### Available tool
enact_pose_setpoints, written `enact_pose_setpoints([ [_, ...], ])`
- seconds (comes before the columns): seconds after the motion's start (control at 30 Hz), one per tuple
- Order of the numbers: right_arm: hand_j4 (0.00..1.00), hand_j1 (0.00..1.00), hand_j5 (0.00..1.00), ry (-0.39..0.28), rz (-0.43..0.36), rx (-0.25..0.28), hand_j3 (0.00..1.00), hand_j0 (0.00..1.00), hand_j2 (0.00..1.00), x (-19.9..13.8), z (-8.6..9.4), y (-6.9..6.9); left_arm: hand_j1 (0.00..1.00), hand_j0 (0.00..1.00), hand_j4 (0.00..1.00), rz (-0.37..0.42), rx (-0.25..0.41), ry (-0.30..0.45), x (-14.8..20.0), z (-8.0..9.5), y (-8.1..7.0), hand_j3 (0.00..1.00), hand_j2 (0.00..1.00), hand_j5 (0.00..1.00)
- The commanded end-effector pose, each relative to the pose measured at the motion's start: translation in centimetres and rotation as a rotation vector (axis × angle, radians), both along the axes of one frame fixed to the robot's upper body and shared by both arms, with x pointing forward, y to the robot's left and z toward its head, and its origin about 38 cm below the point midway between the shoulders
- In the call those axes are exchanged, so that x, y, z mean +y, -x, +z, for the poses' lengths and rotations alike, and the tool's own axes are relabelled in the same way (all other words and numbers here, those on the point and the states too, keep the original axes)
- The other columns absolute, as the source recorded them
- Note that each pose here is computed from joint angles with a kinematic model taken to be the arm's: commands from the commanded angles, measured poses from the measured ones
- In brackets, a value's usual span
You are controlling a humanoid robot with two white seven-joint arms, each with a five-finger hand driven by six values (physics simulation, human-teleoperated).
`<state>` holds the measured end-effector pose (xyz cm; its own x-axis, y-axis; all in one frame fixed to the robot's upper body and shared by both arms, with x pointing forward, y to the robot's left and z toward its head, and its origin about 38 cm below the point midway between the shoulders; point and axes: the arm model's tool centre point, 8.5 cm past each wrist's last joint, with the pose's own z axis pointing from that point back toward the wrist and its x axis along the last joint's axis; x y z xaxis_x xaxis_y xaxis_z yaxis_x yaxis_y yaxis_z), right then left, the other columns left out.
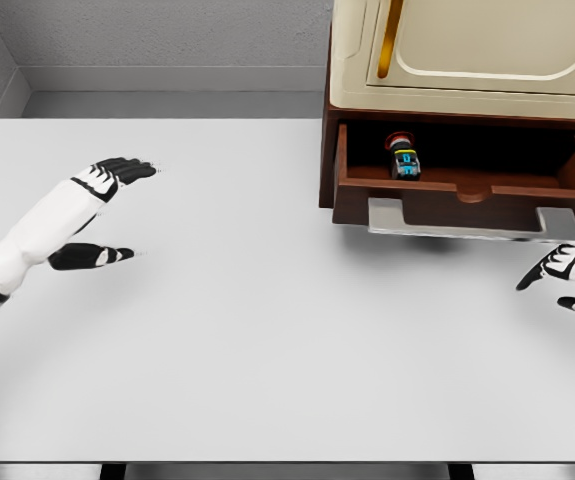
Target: Put the switch into the drawer with left arm, and close the drawer with right arm
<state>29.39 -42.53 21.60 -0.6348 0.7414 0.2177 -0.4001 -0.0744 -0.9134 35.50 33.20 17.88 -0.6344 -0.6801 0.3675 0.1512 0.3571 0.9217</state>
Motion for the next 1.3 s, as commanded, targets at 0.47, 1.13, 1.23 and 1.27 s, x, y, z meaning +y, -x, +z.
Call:
enact_pose_setpoints([
  [0.47,0.65,0.65,0.65,0.004,-0.088,0.012,0.65,0.65,0.65,-2.6,-0.8,-0.5,1.00,1.00,1.00,0.120,0.086,-0.071,6.2,0.7,0.4,1.00,1.00,1.00],
  [1.13,0.72,0.72,0.72,-0.033,-0.044,-0.039,0.72,0.72,0.72,-0.2,-1.1,-0.7,1.00,1.00,1.00,0.098,0.062,-0.037,4.6,0.7,0.5,1.00,1.00,1.00],
  [1.23,0.73,0.73,0.73,-0.030,-0.041,-0.064,0.73,0.73,0.73,0.0,-0.8,-1.1,1.00,1.00,1.00,0.098,0.064,-0.038,4.6,0.7,0.5,1.00,1.00,1.00],
  [1.27,0.73,0.73,0.73,-0.029,-0.037,-0.065,0.73,0.73,0.73,0.1,-0.9,-1.2,1.00,1.00,1.00,0.098,0.062,-0.036,4.6,0.7,0.5,1.00,1.00,1.00],
])
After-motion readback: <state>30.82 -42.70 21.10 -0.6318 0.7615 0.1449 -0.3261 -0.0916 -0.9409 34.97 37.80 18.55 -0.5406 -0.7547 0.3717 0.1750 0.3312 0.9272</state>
